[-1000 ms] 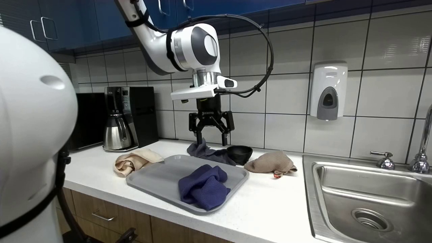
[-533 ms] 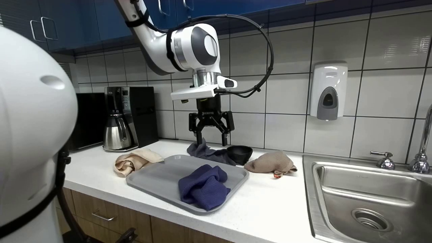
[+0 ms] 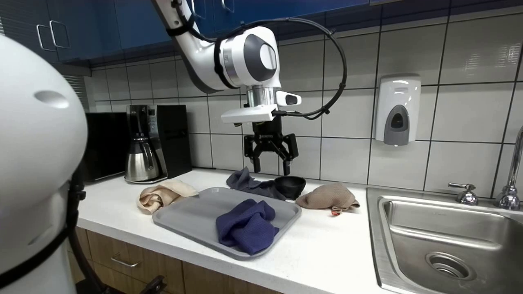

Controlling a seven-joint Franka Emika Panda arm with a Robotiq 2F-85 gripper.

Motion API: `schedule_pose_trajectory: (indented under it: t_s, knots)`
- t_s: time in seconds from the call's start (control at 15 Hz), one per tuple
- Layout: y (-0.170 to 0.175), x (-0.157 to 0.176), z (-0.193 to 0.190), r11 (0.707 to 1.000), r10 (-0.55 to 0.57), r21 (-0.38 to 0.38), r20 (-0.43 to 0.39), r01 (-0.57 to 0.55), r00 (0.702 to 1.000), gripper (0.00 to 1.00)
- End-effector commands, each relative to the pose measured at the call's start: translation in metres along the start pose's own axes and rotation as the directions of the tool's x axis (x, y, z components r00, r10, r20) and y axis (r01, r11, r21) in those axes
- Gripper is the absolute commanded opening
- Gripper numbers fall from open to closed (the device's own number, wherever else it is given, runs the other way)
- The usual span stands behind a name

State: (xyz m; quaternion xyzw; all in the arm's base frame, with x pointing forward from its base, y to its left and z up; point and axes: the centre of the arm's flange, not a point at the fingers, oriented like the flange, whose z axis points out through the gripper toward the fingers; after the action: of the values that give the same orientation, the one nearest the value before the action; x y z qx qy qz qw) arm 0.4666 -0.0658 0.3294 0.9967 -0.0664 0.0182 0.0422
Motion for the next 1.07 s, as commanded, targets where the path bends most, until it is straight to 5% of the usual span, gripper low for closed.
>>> schedule_pose_trajectory:
  t_s: [0.0, 0.47, 1.0]
  knots:
    - [0.019, 0.025, 0.006, 0.996, 0.094, -0.005, -0.040, -0.094, 0.995, 1.00]
    - [0.043, 0.062, 0.019, 0.959, 0.284, 0.001, -0.071, -0.285, 0.956, 1.00]
    - [0.072, 0.106, 0.039, 0.852, 0.521, -0.004, -0.097, -0.524, 0.848, 1.00]
